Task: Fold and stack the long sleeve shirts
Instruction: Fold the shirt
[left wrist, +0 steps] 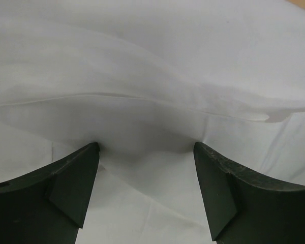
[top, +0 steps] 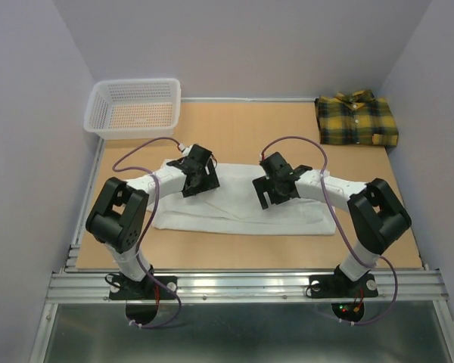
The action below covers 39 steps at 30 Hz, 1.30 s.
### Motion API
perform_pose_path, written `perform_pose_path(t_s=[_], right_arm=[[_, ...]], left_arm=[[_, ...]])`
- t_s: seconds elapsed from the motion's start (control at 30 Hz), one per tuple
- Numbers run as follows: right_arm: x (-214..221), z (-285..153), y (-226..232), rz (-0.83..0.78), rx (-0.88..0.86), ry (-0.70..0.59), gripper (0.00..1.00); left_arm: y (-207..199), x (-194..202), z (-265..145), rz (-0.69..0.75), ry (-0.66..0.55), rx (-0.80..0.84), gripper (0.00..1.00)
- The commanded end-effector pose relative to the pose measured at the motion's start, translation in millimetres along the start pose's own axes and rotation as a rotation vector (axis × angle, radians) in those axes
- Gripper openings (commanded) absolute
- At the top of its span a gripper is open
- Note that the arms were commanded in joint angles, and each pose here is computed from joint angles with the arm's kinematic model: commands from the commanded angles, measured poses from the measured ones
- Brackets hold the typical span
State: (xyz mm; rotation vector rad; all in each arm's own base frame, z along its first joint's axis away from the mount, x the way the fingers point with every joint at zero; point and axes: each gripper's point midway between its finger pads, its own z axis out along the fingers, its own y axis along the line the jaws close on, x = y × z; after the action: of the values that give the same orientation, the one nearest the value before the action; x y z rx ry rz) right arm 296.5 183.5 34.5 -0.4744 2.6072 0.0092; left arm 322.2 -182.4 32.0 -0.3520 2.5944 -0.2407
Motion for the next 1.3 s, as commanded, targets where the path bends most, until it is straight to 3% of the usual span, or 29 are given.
perform_pose_path(t_s=[0.0, 0.27, 0.67, 0.83, 1.0, 1.27], right_arm=[[38.1, 4.8, 6.9, 0.086, -0.021, 0.134, 0.9], [89.0, -10.9, 32.2, 0.287, -0.134, 0.291, 0.9], [59.5, -34.8, 84.5, 0.343, -0.349, 0.253, 0.9], [41.3, -22.3, 103.2, 0.336, -0.377, 0.235, 0.9], [10.5, -17.4, 115.9, 0.375, -0.399, 0.171, 0.9], [-28.6, -19.6, 114.2, 0.397, -0.372, 0.049, 0.94]], left_arm=[[-9.6, -23.0, 17.8, 0.071, -0.061, -0.028, 0.86], [-68.4, -73.7, 60.7, 0.259, -0.116, 0.04, 0.88], [-179.7, -124.3, 95.3, 0.465, -0.221, 0.241, 0.93], [-192.2, -154.4, 114.1, 0.491, -0.278, 0.22, 0.95], [-176.7, -185.1, 140.1, 0.439, -0.306, 0.195, 0.95], [-172.3, -234.6, 121.1, 0.392, -0.405, 0.275, 0.97]])
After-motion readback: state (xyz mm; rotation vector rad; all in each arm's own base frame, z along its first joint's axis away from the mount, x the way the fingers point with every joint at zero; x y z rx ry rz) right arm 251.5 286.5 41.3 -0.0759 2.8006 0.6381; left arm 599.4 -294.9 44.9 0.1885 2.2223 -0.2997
